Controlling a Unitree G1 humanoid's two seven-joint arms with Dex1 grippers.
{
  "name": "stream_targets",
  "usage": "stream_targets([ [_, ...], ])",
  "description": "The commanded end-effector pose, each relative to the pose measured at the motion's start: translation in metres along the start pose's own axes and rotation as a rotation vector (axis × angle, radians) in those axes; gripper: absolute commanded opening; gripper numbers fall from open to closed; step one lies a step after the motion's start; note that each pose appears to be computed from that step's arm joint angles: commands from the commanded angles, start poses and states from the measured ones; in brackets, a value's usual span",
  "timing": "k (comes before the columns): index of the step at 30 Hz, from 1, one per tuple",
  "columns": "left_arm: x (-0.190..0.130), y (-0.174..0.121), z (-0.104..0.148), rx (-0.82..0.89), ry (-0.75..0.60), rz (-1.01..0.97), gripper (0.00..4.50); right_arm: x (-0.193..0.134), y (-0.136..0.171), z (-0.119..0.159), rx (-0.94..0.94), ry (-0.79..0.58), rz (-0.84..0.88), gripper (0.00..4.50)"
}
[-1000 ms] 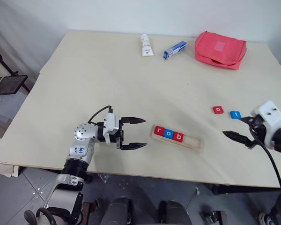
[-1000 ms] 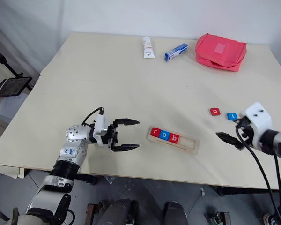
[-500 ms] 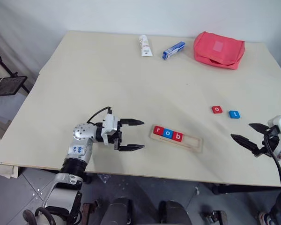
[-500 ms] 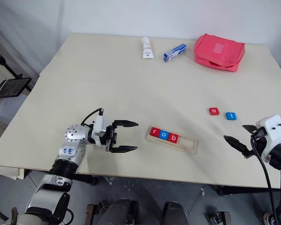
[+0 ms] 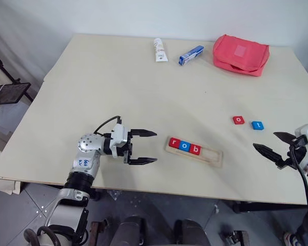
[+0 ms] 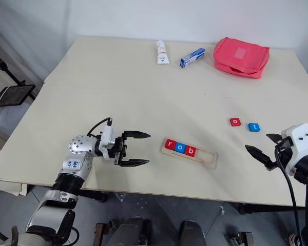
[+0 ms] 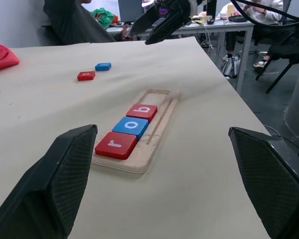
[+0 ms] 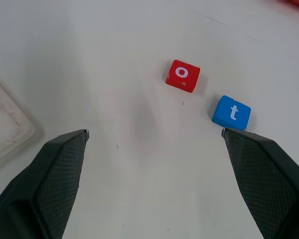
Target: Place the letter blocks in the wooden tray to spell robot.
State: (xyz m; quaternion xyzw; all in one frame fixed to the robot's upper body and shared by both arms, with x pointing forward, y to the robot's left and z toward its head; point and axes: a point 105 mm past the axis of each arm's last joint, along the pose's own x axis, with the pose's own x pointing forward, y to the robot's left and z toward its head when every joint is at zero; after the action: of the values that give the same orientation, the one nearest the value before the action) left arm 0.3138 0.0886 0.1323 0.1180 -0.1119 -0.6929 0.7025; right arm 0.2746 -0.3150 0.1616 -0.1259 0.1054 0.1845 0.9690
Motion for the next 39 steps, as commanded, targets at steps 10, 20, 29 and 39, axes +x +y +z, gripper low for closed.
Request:
stream_targets([
  [10,0.000,0.002,0.008,0.035,-0.013,-0.005,4.50,0.044,-0.007,0.019,0.070,-0.063,-0.062,4.48],
  [20,-0.001,-0.005,0.008,0.039,-0.007,-0.018,4.50,0.106,-0.026,0.012,0.139,-0.035,-0.141,4.48],
  [29,-0.002,-0.010,0.009,0.042,-0.004,-0.011,4.50,0.125,-0.033,-0.003,0.210,-0.012,-0.193,4.48],
  [39,-0.003,-0.011,0.009,0.041,-0.004,0.002,4.50,0.125,-0.026,-0.013,0.244,0.000,-0.179,1.79],
])
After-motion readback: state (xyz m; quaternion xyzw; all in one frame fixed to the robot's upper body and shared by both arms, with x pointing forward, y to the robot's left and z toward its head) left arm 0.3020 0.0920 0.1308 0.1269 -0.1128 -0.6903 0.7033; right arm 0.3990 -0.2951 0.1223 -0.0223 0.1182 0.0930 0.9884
